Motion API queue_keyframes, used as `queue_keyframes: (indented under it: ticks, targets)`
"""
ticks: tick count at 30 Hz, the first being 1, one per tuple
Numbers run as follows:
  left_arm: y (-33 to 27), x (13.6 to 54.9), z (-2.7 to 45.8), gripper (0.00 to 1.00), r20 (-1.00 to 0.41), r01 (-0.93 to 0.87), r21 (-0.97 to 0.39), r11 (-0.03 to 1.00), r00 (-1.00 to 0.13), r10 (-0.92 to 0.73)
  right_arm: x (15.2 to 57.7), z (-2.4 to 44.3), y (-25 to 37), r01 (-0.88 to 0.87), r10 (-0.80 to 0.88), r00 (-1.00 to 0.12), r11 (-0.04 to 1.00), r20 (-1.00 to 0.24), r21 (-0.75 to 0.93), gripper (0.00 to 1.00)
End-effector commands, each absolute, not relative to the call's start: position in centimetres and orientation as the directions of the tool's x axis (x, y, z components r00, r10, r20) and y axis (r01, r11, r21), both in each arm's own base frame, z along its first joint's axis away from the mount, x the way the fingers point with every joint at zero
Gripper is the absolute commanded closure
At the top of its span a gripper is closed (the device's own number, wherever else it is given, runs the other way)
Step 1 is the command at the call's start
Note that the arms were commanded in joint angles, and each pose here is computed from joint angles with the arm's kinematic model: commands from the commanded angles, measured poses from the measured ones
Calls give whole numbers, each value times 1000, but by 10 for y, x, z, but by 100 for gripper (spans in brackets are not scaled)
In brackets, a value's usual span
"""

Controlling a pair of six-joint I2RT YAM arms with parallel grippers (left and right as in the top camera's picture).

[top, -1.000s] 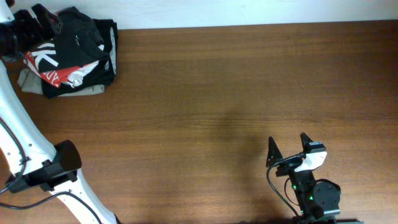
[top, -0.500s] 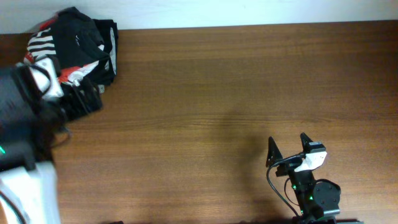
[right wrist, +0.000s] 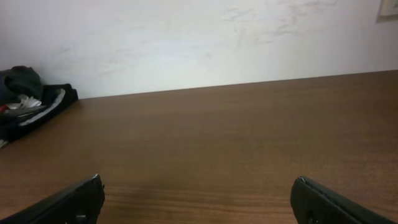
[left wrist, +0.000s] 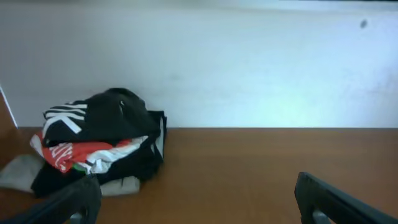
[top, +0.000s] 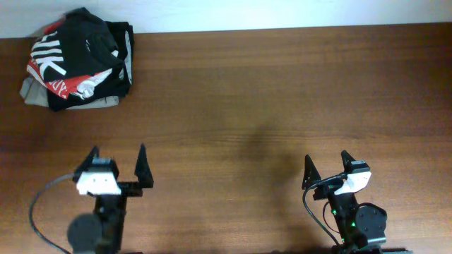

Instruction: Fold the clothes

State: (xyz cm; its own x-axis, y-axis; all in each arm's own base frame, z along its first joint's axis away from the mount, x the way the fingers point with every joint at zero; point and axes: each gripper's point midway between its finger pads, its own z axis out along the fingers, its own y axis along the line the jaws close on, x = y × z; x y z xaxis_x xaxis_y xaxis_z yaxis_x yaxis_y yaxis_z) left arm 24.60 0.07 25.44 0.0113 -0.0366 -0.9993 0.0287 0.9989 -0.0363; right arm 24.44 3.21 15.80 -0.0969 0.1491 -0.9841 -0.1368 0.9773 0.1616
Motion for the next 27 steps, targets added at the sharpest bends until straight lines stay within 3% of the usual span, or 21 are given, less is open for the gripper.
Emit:
queue_keyframes:
  ticks: [1,8,11,19,27]
  targets:
    - [2,238,242,1,-997,20,-10,1000,77,-11,244,156,32,-130,157,-102,977,-982,169,1]
    - [1,238,238,1,-970,27,9,1000,244,2,244,156,32,-130,157,-102,977,-982,169,1]
    - [1,239,235,1,-971,30,9,1000,240,2,244,156,32,-130,157,-102,977,-982,169,1]
    - [6,246,159,1,-998,-1,-12,1000,-67,-12,244,156,32,-130,157,-102,977,-982,169,1]
    - [6,246,156,1,-997,-2,-13,1000,-82,-13,244,156,32,-130,157,-102,977,-982,169,1]
